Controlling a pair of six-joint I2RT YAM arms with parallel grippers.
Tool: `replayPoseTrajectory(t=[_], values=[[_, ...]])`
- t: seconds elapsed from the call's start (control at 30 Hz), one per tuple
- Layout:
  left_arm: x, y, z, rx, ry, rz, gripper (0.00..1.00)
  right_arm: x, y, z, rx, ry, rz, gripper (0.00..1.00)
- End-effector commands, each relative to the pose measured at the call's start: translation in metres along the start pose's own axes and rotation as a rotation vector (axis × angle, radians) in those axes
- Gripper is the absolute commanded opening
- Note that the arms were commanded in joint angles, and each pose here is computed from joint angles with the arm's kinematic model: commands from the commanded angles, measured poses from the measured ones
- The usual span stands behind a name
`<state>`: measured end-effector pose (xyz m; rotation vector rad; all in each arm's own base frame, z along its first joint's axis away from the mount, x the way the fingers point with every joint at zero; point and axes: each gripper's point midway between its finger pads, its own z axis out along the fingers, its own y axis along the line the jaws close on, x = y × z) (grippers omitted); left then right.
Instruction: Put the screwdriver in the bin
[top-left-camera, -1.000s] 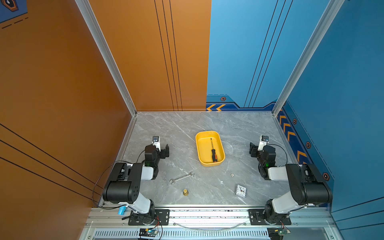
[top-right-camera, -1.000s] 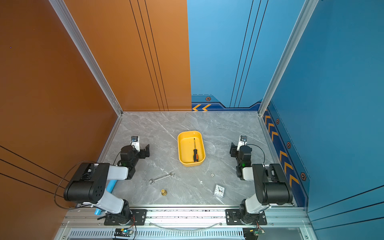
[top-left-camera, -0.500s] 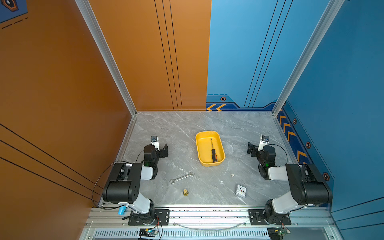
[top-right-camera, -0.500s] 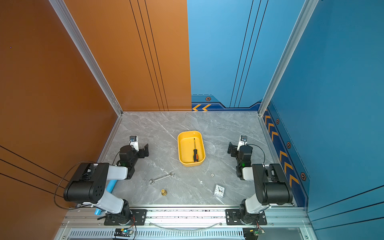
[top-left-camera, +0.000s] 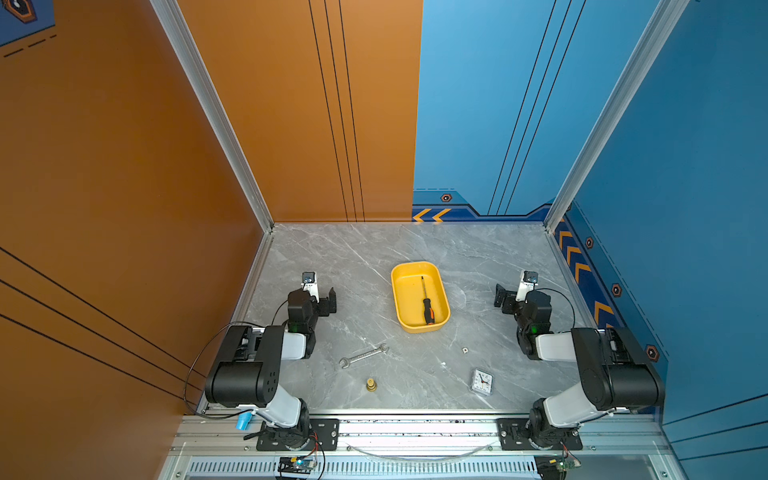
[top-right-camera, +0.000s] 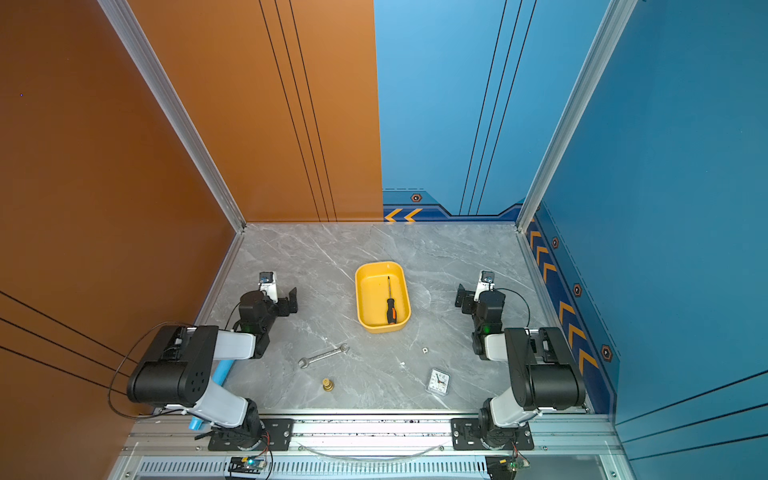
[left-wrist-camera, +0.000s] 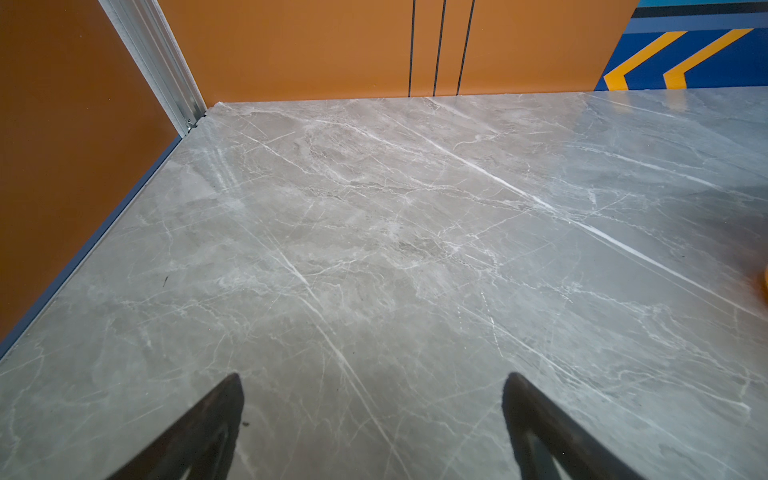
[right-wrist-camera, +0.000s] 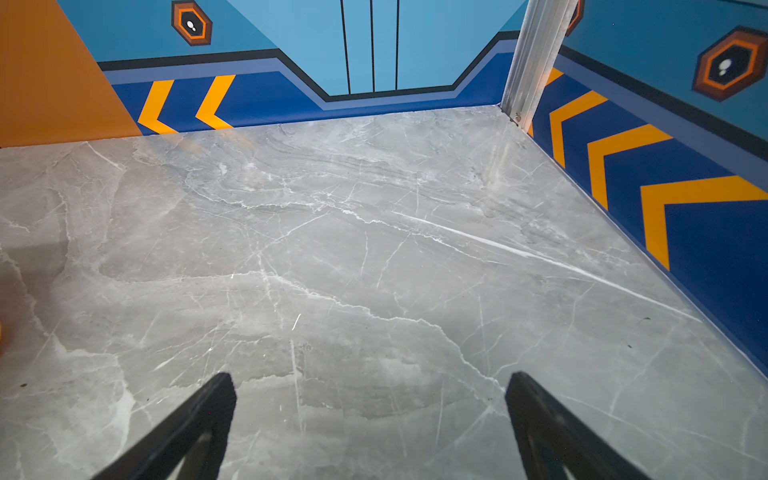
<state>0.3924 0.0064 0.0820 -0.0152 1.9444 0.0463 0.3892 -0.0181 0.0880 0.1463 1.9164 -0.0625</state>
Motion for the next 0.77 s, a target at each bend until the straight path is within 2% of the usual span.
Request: replayPoseTrajectory(t=[0.0, 0.73], values=[[-0.0083, 0.0006, 0.0014, -0.013, -0.024, 0.0, 0.98, -0.0052, 0.002, 0.0029, 0.003, -0.011, -0.008, 1.0], [-0.0077, -0.001, 0.0006, -0.017, -0.024, 0.01, 0.98, -0.0059, 0.0017, 0.0031, 0.004, -0.011, -0.007, 1.0]])
